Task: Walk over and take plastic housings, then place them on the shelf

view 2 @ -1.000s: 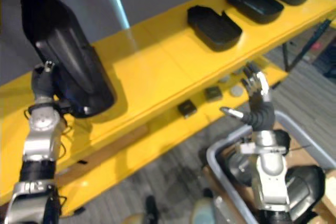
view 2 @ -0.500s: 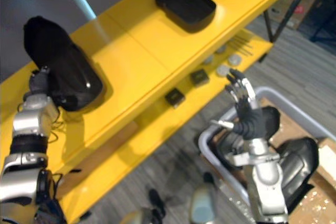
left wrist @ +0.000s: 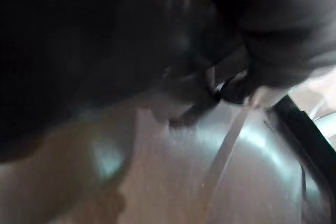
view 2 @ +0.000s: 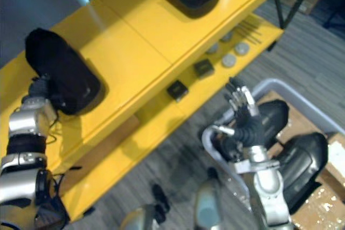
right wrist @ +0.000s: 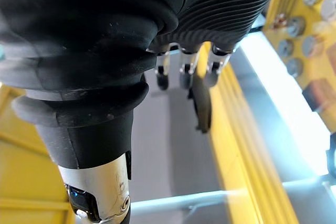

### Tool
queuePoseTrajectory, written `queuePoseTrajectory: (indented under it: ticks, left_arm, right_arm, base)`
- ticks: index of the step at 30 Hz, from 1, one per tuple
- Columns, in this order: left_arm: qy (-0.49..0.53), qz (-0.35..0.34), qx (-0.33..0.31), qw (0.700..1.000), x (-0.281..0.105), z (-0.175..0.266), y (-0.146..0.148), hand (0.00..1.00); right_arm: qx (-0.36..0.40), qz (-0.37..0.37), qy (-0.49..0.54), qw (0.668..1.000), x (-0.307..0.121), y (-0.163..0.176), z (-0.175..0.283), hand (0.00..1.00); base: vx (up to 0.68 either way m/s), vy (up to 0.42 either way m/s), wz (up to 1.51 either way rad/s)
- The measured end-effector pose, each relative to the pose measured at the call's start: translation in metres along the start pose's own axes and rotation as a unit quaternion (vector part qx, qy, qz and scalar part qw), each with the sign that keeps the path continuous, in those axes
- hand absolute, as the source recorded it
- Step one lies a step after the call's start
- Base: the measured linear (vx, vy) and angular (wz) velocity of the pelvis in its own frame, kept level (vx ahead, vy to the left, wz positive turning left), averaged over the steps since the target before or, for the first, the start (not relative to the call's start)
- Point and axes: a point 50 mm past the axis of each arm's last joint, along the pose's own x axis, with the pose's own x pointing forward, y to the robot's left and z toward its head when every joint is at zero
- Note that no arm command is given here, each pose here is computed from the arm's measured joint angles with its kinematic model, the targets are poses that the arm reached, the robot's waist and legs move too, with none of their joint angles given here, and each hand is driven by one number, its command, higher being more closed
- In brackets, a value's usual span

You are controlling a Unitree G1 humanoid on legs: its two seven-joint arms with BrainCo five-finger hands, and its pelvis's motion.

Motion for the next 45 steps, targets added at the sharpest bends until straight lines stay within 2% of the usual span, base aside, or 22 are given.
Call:
queuePoseTrajectory:
  ticks: [6, 14, 18, 22, 25, 27, 31, 36, 40, 45]
  left_arm:
    - [0.005, 0.024, -0.034, 0.999, 0.000, 0.001, 0.000, 0.00]
    - [-0.037, 0.125, -0.091, 0.987, -0.003, 0.018, 0.009, 0.00]
    - [-0.066, 0.158, -0.156, 0.973, -0.005, 0.037, 0.015, 0.00]
    - [-0.074, 0.148, -0.226, 0.960, -0.007, 0.040, 0.011, 0.00]
    - [-0.113, 0.156, -0.265, 0.945, -0.010, 0.047, 0.013, 0.00]
    - [-0.154, 0.165, -0.293, 0.929, -0.017, 0.058, 0.016, 0.00]
    - [-0.205, 0.161, -0.291, 0.920, -0.027, 0.052, 0.021, 0.00]
    - [-0.279, 0.126, -0.228, 0.924, -0.057, 0.005, 0.027, 0.00]
    - [-0.289, 0.105, -0.193, 0.932, -0.087, -0.043, 0.046, 0.00]
    - [-0.282, 0.105, -0.152, 0.942, -0.129, -0.095, 0.073, 0.00]
  right_arm:
    - [0.005, -0.002, 0.010, 1.000, -0.005, 0.001, -0.003, 0.00]
    - [0.021, -0.006, 0.025, 0.999, -0.012, 0.006, -0.008, 0.00]
    - [0.032, -0.006, 0.019, 0.999, -0.018, 0.009, -0.008, 0.00]
    - [0.036, -0.001, 0.024, 0.999, -0.024, 0.013, -0.010, 0.00]
    - [0.007, 0.017, -0.004, 1.000, -0.023, 0.017, -0.005, 0.00]
    - [-0.040, 0.013, -0.039, 0.998, -0.018, 0.021, 0.003, 0.00]
    - [-0.057, -0.012, -0.118, 0.991, 0.002, 0.025, 0.022, 0.00]
    - [-0.038, -0.017, -0.184, 0.982, 0.024, 0.034, 0.037, 0.00]
    - [-0.033, 0.008, -0.158, 0.987, 0.040, 0.039, 0.027, 0.00]
    - [-0.035, 0.038, -0.069, 0.996, 0.059, 0.047, -0.004, 0.00]
  base:
    - [0.00, 0.000, 0.00]
    - [0.02, -0.009, -0.06]
    - [0.02, -0.006, -0.13]
    - [0.00, 0.000, 0.00]
    - [0.00, 0.000, 0.00]
    - [0.00, -0.003, 0.07]
    - [0.05, 0.005, 0.16]
    - [0.04, -0.013, 0.48]
    - [-0.01, -0.020, 0.63]
    - [-0.03, -0.030, 0.59]
